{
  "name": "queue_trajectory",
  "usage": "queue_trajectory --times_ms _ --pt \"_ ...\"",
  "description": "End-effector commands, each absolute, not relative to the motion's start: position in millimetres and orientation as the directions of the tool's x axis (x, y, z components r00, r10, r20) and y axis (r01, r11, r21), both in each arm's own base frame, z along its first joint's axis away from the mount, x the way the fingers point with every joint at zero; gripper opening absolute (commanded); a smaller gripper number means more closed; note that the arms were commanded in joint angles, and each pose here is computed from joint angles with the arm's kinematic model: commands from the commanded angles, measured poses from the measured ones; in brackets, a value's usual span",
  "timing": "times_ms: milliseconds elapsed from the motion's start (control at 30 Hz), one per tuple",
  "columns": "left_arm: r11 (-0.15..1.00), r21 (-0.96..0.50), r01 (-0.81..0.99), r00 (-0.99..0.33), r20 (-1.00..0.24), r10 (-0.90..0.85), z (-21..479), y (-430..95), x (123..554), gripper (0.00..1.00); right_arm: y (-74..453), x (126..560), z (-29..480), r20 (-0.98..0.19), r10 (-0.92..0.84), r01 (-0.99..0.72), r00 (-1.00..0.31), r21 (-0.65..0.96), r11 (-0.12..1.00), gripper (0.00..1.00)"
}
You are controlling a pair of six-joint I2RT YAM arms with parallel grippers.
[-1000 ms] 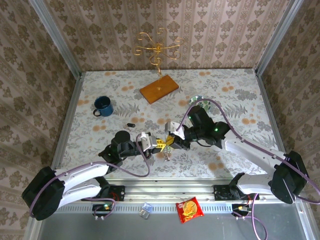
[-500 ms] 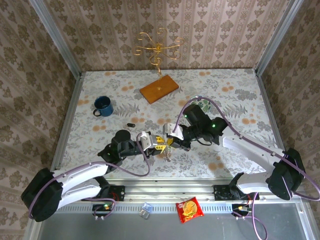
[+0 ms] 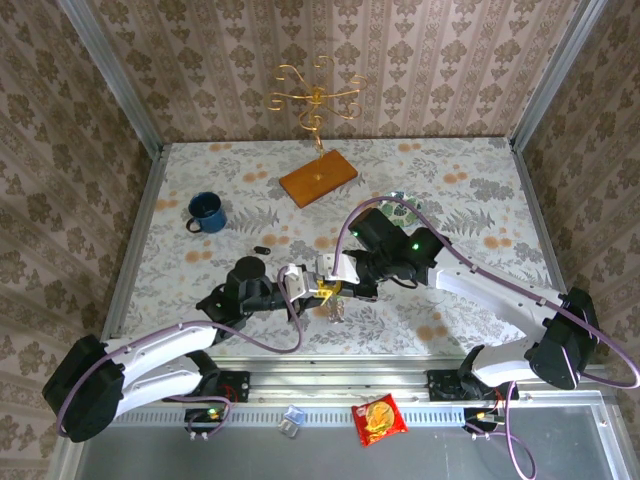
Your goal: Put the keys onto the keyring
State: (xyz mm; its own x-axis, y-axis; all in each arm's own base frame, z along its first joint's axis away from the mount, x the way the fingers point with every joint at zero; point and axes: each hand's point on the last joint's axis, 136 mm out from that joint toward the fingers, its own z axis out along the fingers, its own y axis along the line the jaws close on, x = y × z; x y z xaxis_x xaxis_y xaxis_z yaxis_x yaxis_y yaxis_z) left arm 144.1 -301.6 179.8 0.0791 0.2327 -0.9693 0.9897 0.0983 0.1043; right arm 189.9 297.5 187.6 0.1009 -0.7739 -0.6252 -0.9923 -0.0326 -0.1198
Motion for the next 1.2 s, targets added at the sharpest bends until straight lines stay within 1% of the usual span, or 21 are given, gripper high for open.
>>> queue_trajectory --times_ms 0,67,167,300,400,467,533,667,733,800,900,1000,1167 --pt "0.091 0.135 0.987 0.113 -0.971 0.211 193 -305 146 0.0 306 184 207 -0.689 -0.715 -0.991 0.117 -0.129 -0.038 0.06" --pt "0.091 0.138 0.986 0.117 -0.972 0.206 193 -304 145 0.0 302 187 207 -0.706 -0.703 -0.993 0.089 -0.12 -0.005 0.14" --pt "0.089 0.143 0.986 0.124 -0.974 0.191 194 -303 143 0.0 291 190 205 -0.721 -0.693 -0.995 0.033 -0.088 0.044 0.2" --pt "0.091 0.152 0.984 0.136 -0.977 0.166 198 -302 141 0.0 278 190 192 -0.705 -0.709 -0.994 -0.008 -0.068 0.079 0.23" --pt "0.084 0.151 0.985 0.135 -0.977 0.163 198 -302 140 0.0 277 189 190 -0.705 -0.709 -0.994 -0.013 -0.065 0.083 0.23" --pt "0.083 0.148 0.986 0.133 -0.978 0.162 197 -302 140 0.0 278 191 189 -0.706 -0.708 -0.994 -0.014 -0.069 0.089 0.27" --pt "0.079 0.148 0.986 0.134 -0.978 0.159 198 -302 139 0.0 280 194 189 -0.706 -0.708 -0.993 -0.011 -0.077 0.092 0.28" --pt "0.079 0.149 0.986 0.135 -0.978 0.157 198 -302 139 0.0 283 197 190 -0.71 -0.705 -0.993 -0.009 -0.076 0.089 0.28" --pt "0.077 0.149 0.986 0.136 -0.978 0.156 199 -302 138 0.0 286 196 191 -0.714 -0.7 -0.994 -0.005 -0.071 0.08 0.27" --pt "0.077 0.149 0.986 0.135 -0.978 0.156 199 -302 138 0.0 287 195 192 -0.72 -0.694 -0.995 -0.006 -0.062 0.073 0.24" --pt "0.08 0.149 0.986 0.136 -0.978 0.156 199 -302 139 0.0 288 193 192 -0.724 -0.69 -0.997 -0.004 -0.052 0.061 0.14" --pt "0.08 0.149 0.986 0.135 -0.978 0.157 199 -302 139 0.0 288 190 191 -0.725 -0.689 -0.998 -0.004 -0.043 0.052 0.01" --pt "0.078 0.153 0.985 0.14 -0.979 0.151 201 -302 138 0.0 281 193 180 -0.703 -0.711 -0.997 -0.02 -0.042 0.07 0.0"
